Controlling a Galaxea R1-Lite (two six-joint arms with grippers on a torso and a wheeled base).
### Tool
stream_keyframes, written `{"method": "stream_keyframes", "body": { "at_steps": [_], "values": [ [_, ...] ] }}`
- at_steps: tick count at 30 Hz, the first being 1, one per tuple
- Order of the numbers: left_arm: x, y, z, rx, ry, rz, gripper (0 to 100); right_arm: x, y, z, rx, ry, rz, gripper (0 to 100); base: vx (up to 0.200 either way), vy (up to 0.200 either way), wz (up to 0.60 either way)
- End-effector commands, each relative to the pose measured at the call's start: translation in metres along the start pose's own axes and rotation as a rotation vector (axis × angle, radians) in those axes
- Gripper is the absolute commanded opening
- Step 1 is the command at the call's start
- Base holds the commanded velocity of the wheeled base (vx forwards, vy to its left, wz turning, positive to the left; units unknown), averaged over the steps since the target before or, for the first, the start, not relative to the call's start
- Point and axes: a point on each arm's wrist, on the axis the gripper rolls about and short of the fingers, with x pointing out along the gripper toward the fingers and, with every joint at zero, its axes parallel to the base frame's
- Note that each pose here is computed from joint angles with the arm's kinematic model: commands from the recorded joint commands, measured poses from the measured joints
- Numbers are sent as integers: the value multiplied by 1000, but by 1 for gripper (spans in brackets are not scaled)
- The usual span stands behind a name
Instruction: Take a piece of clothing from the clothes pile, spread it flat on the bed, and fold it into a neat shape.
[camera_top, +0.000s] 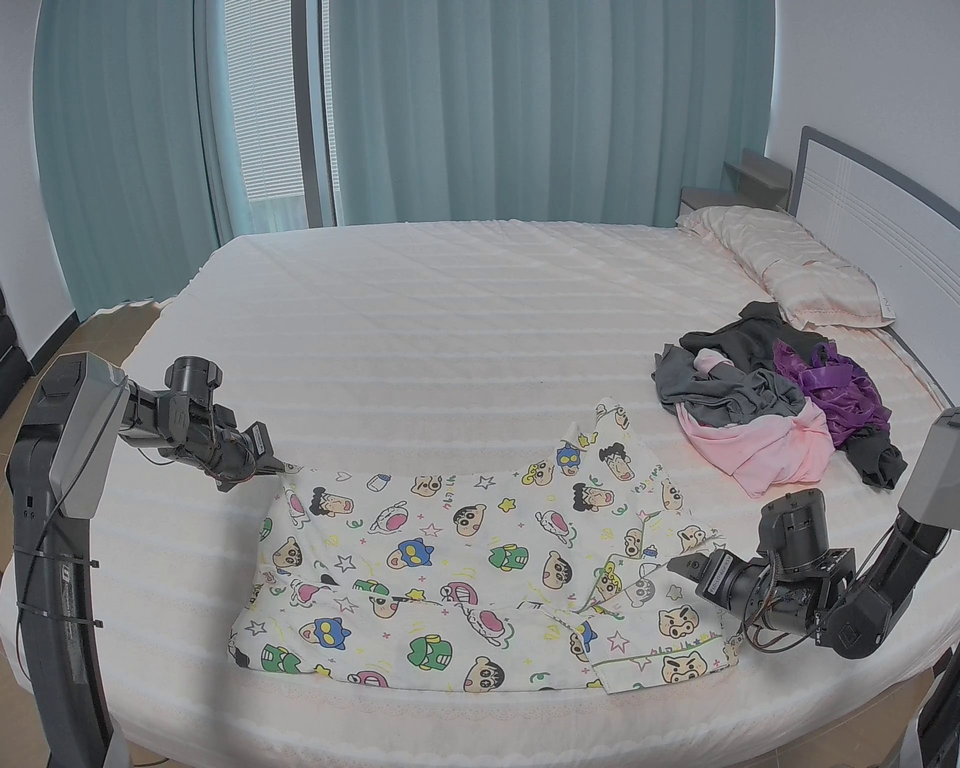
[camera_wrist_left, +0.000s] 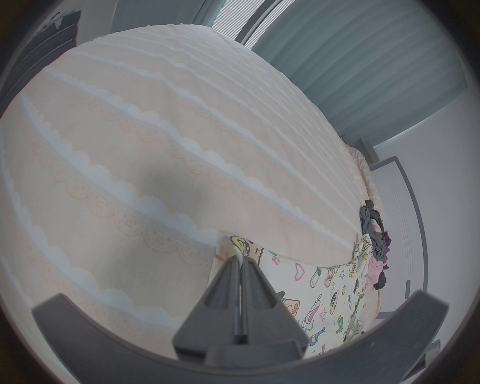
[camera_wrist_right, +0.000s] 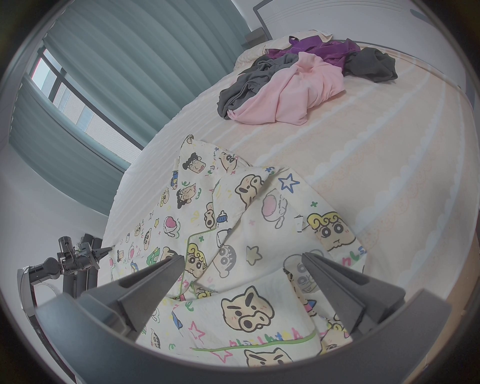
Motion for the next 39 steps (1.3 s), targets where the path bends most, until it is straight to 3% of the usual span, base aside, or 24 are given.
{"method": "stream_keyframes", "body": {
  "at_steps": [1, 10, 11, 31, 32, 36, 39],
  "values": [
    [1, 2, -2, -2, 8, 4, 0, 1, 0, 1, 4, -7, 2, 100, 0, 0, 0],
    [2, 4, -3, 13, -3, 55, 0, 1, 2, 3, 8, -28, 24, 100, 0, 0, 0],
    [2, 4, -3, 13, -3, 55, 100, 1, 2, 3, 8, -28, 24, 100, 0, 0, 0],
    [10, -3, -7, 23, 13, 28, 100, 2, -1, 0, 5, -15, 11, 100, 0, 0, 0],
    [14, -5, -10, 29, 20, 25, 0, 3, -1, 0, 6, -18, 13, 100, 0, 0, 0],
    [19, -5, -9, 31, 17, 28, 0, 1, 4, 7, 11, -51, 44, 100, 0, 0, 0],
    [19, -1, -7, 4, 10, 37, 0, 6, 18, 32, -29, -138, 95, 100, 0, 0, 0]
  ]
}}
